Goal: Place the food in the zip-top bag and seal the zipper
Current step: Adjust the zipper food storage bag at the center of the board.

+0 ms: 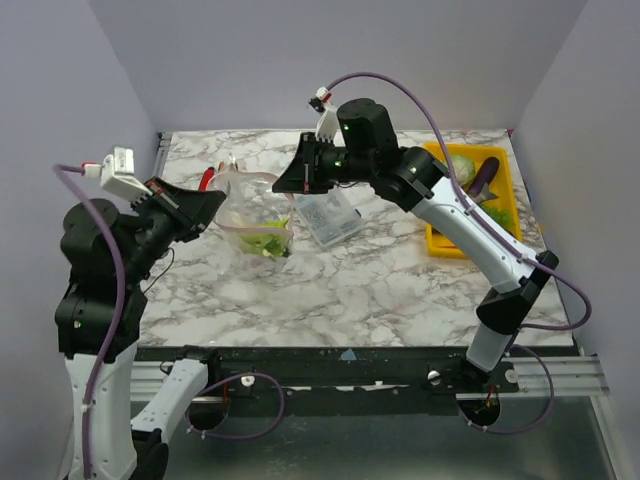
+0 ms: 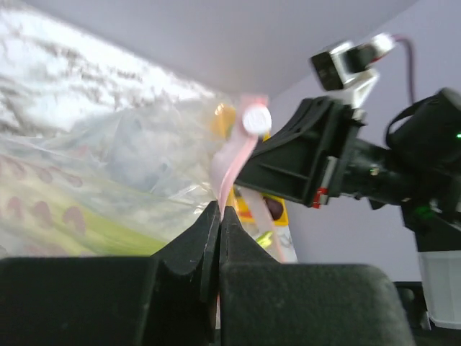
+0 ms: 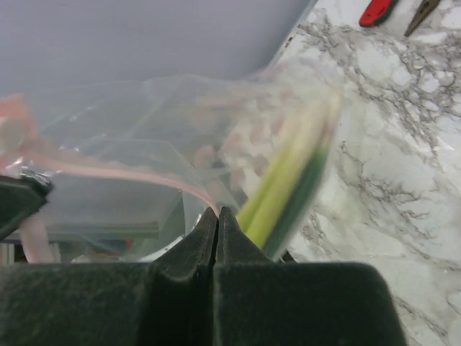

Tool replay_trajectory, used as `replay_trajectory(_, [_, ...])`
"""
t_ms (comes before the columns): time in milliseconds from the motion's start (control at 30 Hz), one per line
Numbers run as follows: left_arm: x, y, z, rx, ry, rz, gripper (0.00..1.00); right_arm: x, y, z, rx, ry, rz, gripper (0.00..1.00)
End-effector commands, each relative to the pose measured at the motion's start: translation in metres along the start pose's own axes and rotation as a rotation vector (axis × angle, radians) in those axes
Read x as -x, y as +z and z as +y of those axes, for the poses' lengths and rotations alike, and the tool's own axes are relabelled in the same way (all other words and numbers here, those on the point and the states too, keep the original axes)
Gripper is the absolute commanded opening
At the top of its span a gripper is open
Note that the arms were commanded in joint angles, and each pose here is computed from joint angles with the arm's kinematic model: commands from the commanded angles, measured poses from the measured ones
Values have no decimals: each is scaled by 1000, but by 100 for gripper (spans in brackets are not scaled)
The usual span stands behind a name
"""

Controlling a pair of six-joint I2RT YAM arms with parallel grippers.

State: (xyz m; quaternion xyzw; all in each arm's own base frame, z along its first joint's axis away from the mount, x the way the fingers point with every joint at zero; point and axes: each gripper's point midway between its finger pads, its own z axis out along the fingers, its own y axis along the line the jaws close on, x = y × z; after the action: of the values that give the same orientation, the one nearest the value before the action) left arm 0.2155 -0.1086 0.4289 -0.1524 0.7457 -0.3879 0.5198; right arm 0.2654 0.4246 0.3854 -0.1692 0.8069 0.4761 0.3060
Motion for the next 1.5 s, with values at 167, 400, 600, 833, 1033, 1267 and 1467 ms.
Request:
replay_trajectory(167, [-1,34,28,53,97,27,0,-31,16,-13,139,99,-79,0])
replay_trajectory(400, [-94,99,83,82,91,405,0,-80,26,-45,186,275,-78,0])
replay_trajectory(600, [-113,114,68,-37,95,484,0,-76,20,-46,136,259,-72,0])
replay_trajectory(833, [-109,113,59,-93,154,463,0,-79,5,-65,5,231,-83,13])
replay_trajectory(1033, [-118,112,75,-64,280,429,0,-81,-12,-104,-225,144,-105,46])
replay_trajectory(1267, [-139,110,86,-63,334,462,0,-72,-51,-158,-546,27,-157,58])
replay_trajectory(1467, [-145,106,83,-70,362,469,0,-56,-112,-219,-726,93,-252,56])
